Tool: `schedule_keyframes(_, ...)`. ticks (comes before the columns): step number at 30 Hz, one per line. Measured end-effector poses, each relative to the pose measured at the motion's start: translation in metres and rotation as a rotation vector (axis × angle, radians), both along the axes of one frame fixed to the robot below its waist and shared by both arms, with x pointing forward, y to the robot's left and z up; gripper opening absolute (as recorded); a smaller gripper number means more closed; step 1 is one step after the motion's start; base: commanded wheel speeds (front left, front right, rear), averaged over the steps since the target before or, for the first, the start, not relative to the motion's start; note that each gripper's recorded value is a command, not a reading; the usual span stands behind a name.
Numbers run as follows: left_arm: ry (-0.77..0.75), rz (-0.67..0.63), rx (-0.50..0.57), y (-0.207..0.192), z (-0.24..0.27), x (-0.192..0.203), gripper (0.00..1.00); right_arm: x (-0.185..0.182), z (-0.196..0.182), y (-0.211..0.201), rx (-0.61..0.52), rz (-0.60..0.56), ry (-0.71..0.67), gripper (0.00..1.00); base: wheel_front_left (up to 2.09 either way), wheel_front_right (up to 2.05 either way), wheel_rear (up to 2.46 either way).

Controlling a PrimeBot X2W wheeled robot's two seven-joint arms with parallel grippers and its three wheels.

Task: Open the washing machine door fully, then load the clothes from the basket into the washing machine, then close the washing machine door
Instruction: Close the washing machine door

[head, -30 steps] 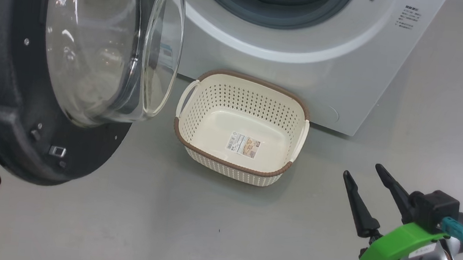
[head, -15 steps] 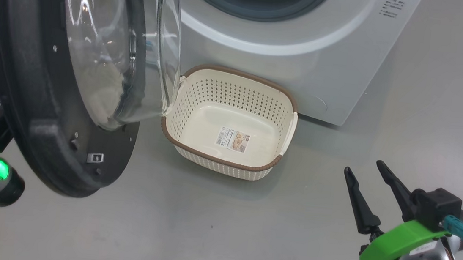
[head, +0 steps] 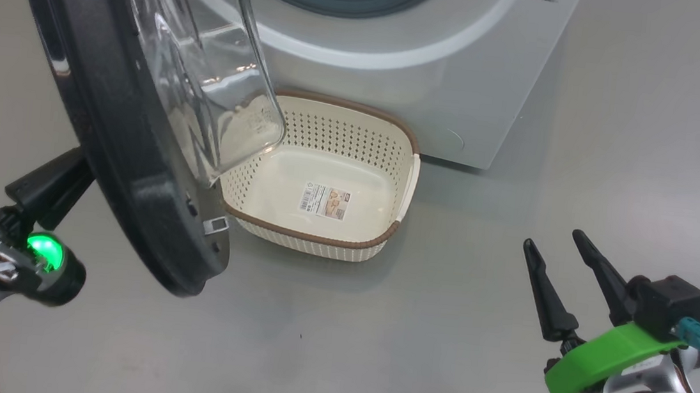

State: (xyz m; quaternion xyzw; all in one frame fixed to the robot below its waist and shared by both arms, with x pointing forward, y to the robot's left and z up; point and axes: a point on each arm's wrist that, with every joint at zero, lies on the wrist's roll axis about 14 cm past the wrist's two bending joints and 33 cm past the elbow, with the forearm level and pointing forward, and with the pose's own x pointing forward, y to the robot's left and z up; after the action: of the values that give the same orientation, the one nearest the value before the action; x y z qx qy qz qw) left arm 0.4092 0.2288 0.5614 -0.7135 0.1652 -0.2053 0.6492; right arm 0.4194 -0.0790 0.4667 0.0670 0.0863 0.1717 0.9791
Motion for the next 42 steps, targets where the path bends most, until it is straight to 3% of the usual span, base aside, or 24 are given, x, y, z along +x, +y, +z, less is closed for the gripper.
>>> schedule_keyframes(42, -0.098, -0.203, -0.151, -0.14, 0.004, 0.094, 0.0, -0.026, -0.001, -0.091, 0.032, -0.279, -0.009, 1.0, 0.0, 0.0, 0.0)
